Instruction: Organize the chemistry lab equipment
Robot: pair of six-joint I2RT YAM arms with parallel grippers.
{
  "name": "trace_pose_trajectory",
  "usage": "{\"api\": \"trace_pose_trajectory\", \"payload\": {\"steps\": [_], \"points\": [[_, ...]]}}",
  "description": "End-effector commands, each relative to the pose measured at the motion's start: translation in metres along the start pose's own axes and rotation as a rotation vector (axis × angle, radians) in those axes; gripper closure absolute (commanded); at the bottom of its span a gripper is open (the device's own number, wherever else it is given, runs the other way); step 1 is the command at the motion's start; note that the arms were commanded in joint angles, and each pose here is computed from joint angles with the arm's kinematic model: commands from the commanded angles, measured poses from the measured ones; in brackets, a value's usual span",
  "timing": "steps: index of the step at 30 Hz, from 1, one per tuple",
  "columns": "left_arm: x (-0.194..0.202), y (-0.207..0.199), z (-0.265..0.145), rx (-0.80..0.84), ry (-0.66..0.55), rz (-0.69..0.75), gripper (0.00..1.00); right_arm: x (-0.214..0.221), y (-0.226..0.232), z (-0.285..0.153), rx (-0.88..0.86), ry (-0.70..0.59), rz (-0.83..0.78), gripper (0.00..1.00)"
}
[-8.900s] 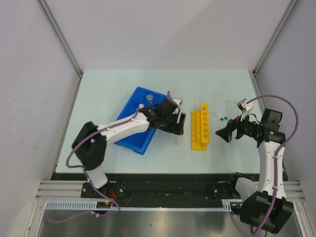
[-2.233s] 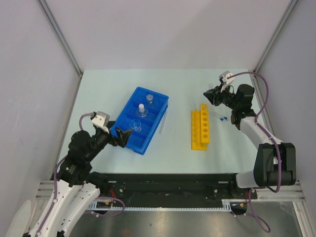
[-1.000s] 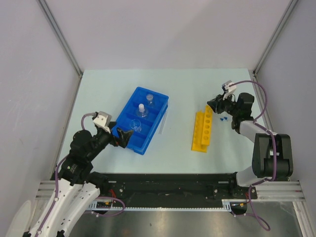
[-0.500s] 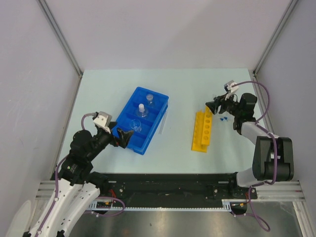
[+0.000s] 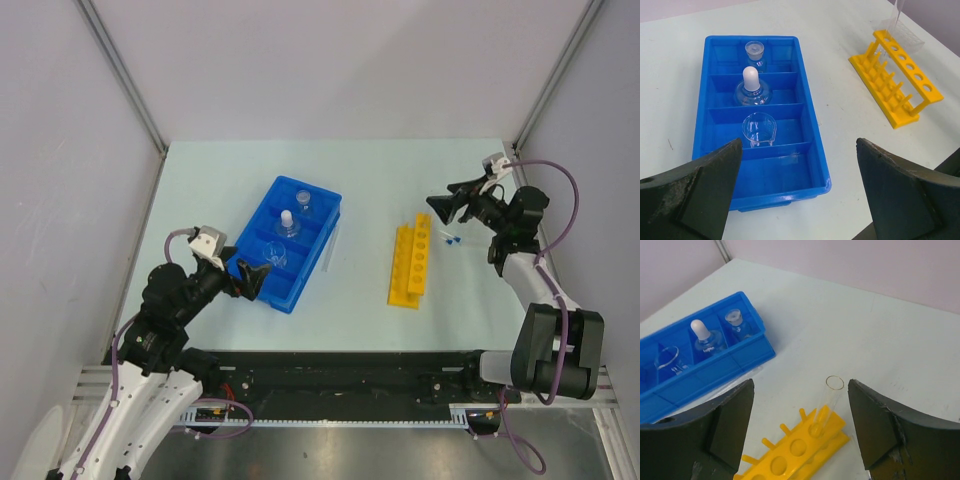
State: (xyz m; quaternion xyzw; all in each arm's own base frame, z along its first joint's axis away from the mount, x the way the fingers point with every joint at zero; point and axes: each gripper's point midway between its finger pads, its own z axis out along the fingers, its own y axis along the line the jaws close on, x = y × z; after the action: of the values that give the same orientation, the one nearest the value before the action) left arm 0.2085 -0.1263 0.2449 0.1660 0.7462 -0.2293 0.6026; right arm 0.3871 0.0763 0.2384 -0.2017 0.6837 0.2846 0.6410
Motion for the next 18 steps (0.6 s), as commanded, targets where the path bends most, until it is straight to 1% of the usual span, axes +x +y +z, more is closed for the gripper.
{"api": "trace_pose_trajectory", "payload": {"steps": [1, 8, 12, 13, 15, 18], "points": [[-0.006, -0.002, 0.002, 0.024, -0.027, 0.057, 0.00, -0.027, -0.004, 0.001, 0.032, -0.023, 0.141, 0.19], [-0.004, -0.001, 0.003, 0.022, -0.017, 0.055, 0.00, -0.013, -0.020, 0.010, 0.125, -0.002, 0.296, 0.22], [-0.004, -0.001, 0.004, 0.021, -0.013, 0.054, 0.00, -0.001, -0.029, 0.022, 0.144, 0.046, 0.362, 0.25], [-0.003, 0.000, 0.004, 0.020, -0.011, 0.054, 0.00, 0.009, -0.032, 0.024, 0.153, 0.074, 0.386, 0.26], [-0.002, 0.000, 0.005, 0.017, -0.005, 0.053, 0.00, 0.009, -0.034, 0.029, 0.153, 0.084, 0.373, 0.28], [-0.002, 0.001, 0.005, 0.016, -0.003, 0.052, 0.00, 0.013, -0.037, 0.033, 0.161, 0.114, 0.365, 0.35]]}}
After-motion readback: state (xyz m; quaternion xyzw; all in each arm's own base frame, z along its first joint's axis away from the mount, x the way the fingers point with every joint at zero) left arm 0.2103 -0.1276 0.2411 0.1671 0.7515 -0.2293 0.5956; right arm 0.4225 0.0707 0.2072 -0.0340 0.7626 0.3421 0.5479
